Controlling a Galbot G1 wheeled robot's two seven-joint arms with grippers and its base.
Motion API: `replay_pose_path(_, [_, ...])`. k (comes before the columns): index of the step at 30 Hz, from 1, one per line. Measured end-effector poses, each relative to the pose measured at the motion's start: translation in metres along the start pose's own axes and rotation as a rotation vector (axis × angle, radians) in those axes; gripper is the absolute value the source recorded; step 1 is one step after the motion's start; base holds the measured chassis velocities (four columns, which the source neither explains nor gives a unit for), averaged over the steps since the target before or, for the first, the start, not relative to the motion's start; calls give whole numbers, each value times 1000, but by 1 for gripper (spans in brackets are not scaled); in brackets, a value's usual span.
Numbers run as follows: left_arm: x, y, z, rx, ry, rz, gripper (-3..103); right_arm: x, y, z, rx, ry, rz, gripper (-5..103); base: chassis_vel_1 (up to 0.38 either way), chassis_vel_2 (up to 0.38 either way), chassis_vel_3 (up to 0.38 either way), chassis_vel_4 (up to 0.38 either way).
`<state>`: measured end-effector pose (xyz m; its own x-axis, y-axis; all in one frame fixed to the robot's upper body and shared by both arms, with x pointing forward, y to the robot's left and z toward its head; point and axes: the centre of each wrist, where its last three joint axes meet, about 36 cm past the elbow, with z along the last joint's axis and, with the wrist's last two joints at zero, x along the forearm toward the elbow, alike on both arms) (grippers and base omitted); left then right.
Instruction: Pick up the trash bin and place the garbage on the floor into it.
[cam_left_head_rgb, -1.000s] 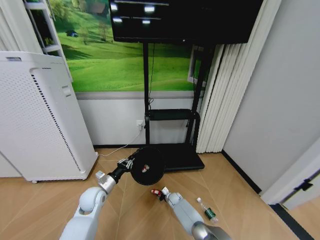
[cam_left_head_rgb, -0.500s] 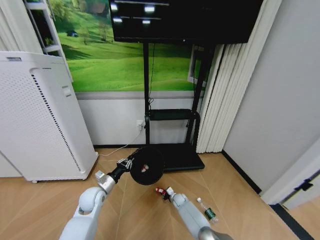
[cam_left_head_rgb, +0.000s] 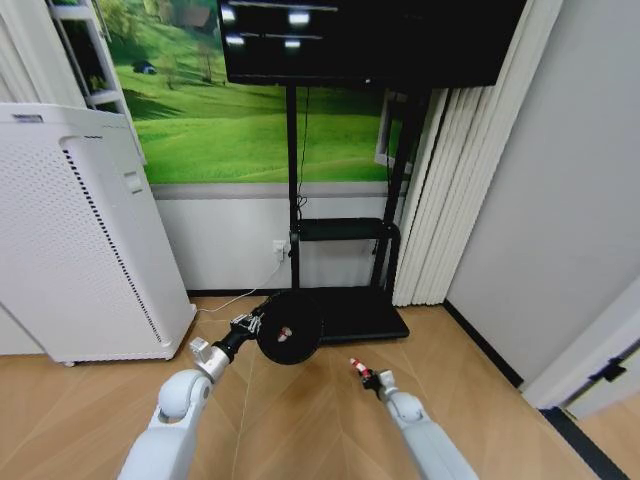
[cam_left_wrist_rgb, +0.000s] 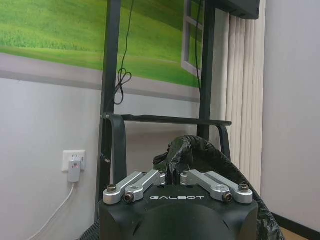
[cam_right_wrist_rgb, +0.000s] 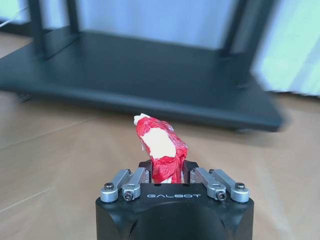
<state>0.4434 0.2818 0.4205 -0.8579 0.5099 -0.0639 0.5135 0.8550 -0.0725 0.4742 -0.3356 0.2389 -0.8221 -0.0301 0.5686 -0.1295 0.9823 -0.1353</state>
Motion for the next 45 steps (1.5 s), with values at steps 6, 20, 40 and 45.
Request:
replay_pose_path(6, [-6,0,8,10,18,-4,7,63,-95,-19,-69,-77,222,30,0,0,0,0])
replay_pose_path(20, [-28,-18,38,78,68,31,7,165,-87,-83,-146,-325,62,30,0,0,0,0])
replay_pose_path(40, [-64,-48,48,113,82,115,7,213,17,-156,101,-458,-339,30,0,0,0,0])
replay_pose_path(45, [-67,-53,45,108,76,128,7,196,31,-153,142,-421,-388,30,0,0,0,0])
